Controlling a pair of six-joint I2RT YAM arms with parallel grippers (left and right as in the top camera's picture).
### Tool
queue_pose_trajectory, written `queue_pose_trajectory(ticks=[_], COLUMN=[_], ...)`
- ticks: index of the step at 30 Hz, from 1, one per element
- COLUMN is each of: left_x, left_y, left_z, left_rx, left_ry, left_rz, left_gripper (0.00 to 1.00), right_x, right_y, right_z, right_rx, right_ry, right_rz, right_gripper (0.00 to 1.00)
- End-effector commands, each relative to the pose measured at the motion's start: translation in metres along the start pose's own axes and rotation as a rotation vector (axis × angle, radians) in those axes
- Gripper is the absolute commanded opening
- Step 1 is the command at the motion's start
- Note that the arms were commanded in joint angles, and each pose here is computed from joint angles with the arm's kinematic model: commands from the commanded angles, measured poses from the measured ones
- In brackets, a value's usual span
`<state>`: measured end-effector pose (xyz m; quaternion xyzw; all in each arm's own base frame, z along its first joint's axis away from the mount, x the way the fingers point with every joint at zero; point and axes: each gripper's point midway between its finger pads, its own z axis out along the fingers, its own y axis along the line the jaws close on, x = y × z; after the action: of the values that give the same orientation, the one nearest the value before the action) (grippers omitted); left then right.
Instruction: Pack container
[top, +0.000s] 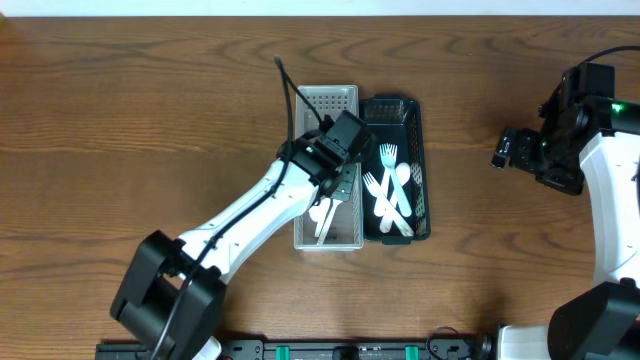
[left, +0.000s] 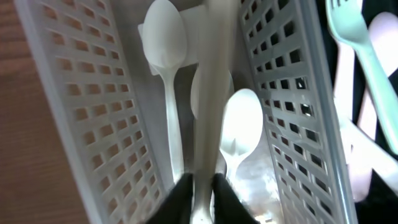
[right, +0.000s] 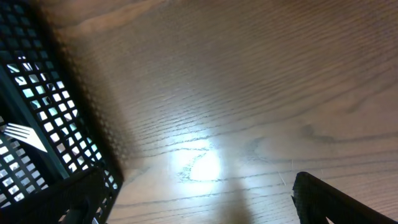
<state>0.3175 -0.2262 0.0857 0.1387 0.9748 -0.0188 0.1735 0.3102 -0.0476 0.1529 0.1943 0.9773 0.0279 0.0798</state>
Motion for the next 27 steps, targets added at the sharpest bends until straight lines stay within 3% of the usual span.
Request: queue_pose_trajectory(ticks=[1,9,14,16,17,18,27], left_x=[-0.009,-0.022,-0.048,-0.059,-0.063,-0.067,-0.077], left_y=[0.001,0.0,0.02,0.039,0.047,0.057,0.187], left_z=[-0.002,-0.015,-0.06,-0.086,-0.097,-0.107,-0.161], left_rx=[-0.014,-0.006,-0.08,-0.129,-0.139,-0.146,-0.28], left_ry=[-0.029,-0.083,-0.235,-0.319,-0.349,-0.377,-0.517], left_rz=[0.033,0.08,0.069,0.027,0.006,-0.02,-0.364], left_gripper=[0.29,0.53,0.7,0.83,0.95,0.98,0.98], right_x=[0.001,-0.003,-0.01,-0.013,-0.015,-0.018,-0.057], right_y=[0.0,0.0,0.004,0.01,0.015,0.02,0.082], right_z=[0.003,0.003,-0.003,-0.01,-0.016,-0.021,-0.074], right_rx=[-0.001,-0.005,-0.015,-0.027,-0.035,-0.045,-0.069], right_ry=[0.012,-0.004,-0.048,-0.088,-0.117,-0.148,-0.515], right_rz=[-0.012,-0.012,-0.021,-0.038,-0.052,-0.066,-0.221], right_gripper=[0.99,0.99,0.99,0.99,0.99,0.99,0.99])
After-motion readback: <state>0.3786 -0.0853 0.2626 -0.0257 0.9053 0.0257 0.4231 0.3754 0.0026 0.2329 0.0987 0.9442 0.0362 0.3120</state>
